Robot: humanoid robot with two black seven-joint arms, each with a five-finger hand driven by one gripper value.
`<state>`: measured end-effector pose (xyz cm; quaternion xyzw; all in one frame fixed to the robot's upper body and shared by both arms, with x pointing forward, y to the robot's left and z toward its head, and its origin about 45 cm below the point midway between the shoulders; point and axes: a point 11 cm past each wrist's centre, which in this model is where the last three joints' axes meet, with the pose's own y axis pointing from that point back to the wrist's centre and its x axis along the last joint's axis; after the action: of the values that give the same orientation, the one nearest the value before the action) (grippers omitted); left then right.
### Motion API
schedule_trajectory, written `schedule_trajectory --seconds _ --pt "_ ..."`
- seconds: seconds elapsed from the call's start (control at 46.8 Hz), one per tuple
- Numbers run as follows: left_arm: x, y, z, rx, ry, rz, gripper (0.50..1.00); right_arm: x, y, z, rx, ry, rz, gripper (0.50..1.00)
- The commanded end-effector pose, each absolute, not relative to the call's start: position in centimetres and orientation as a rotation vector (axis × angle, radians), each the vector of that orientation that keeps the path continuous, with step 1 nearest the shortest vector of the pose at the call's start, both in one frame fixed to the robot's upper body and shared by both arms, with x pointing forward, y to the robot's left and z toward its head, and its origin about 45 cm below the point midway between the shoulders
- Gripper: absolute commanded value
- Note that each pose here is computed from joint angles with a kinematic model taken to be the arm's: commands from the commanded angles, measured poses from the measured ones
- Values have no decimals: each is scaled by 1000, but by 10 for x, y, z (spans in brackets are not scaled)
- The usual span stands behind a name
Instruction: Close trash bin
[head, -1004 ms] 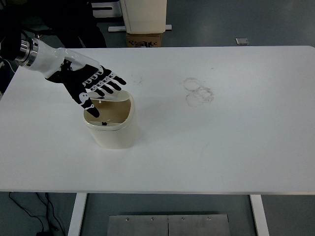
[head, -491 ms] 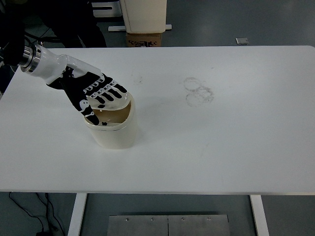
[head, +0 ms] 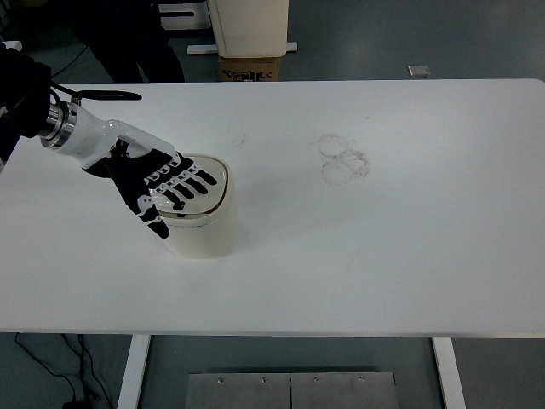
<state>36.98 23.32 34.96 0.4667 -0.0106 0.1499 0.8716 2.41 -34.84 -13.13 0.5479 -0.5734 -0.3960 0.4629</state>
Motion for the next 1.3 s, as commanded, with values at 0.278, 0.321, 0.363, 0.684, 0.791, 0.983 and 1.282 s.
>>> schedule_trajectory --seconds 0.278,0.321,0.363,0.684,0.791,0.983,1.282 --pt "368 236 344 980 -8 313 1000 24 -348 -131 1347 -1410 -973 991" --pt "368 237 342 982 -2 312 1000 24 -348 -131 1347 -1410 -973 991" --pt "367 238 340 983 3 311 1000 24 -348 -131 1347 -1410 -973 991" --pt "368 242 340 982 7 322 1000 24 -348 -131 1347 -1410 -973 991" --pt "373 242 348 968 -10 342 1000 24 -348 -131 1347 -1410 -973 991" --pt "383 242 363 942 -47 375 1000 24 -348 -131 1347 -1410 -973 991" --pt "399 247 384 890 -81 443 1000 24 -348 -131 1348 -1411 -973 991"
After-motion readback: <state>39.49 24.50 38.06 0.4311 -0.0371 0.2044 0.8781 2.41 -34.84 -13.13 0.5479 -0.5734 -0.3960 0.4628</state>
